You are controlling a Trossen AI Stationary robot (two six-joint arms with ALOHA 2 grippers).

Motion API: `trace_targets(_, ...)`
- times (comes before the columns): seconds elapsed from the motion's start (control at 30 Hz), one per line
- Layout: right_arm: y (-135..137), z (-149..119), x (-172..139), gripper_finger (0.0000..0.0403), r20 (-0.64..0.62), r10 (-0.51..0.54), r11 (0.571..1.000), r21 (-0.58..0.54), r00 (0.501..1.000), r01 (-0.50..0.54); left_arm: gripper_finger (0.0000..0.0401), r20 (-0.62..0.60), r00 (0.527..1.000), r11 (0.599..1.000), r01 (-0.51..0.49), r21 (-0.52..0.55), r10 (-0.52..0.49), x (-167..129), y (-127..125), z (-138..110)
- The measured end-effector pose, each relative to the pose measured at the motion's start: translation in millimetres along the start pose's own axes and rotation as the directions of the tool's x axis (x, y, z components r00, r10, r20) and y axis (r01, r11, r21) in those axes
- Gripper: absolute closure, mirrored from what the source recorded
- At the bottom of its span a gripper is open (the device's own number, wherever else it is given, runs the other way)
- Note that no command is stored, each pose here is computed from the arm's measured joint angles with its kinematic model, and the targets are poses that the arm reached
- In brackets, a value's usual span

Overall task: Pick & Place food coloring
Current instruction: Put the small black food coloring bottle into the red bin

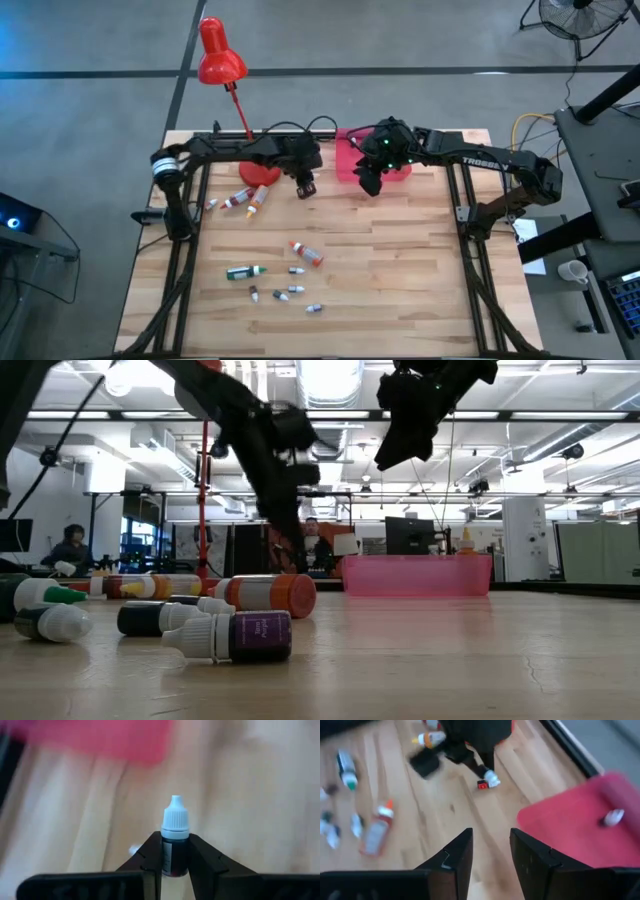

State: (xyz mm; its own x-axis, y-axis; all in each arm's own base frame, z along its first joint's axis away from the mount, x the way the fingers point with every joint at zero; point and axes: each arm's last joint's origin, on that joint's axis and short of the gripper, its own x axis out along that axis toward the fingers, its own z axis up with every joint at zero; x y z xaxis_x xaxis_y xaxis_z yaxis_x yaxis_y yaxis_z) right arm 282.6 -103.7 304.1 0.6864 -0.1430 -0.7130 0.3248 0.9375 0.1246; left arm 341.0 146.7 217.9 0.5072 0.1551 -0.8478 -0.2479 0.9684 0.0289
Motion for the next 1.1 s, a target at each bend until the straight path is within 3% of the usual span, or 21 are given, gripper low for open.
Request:
trace_targets(0.07,1,0,0,0.0278,0.0,0.004,0.991,-0.135,1.0,-0.004,0.0355,0.07,0.997,0.996,0.013,0.09,-0.019,-15,-7,3)
trace_targets(0.13,1,1,0,0.0278,0.006,0.006,0.972,-0.237,1.0,-0.004,0.0355,0.179,0.984,0.993,-0.004,0.116,-0.017,-33,-9,8)
trace_targets(0.4,3,14,0,0.0276,0.149,0.012,0.934,-0.354,0.989,0.042,0.0355,0.492,0.863,0.991,0.067,0.115,-0.115,-79,-16,5)
trace_targets(0.5,3,20,-1,0.0271,0.21,0.016,0.929,-0.365,0.978,0.063,0.0355,0.544,0.823,0.986,0.128,0.105,-0.165,-80,-18,5)
trace_targets(0.57,4,22,-2,0.0265,0.23,0.018,0.927,-0.368,0.973,0.069,0.0355,0.537,0.825,0.984,0.158,0.081,-0.177,-79,-18,3)
trace_targets(0.73,5,23,-2,0.0242,0.237,0.022,0.906,-0.416,0.971,0.08,0.0355,0.577,0.796,0.983,0.166,0.081,-0.182,-79,-18,7)
trace_targets(0.87,5,23,-2,0.0221,0.232,0.023,0.914,-0.398,0.972,0.073,0.0355,0.609,0.763,0.976,0.187,0.114,-0.217,-80,-19,12)
trace_targets(1.1,11,23,-2,0.0202,0.226,0.047,0.905,-0.421,0.973,0.054,0.0355,0.609,0.759,0.973,0.184,0.141,-0.232,-65,-18,14)
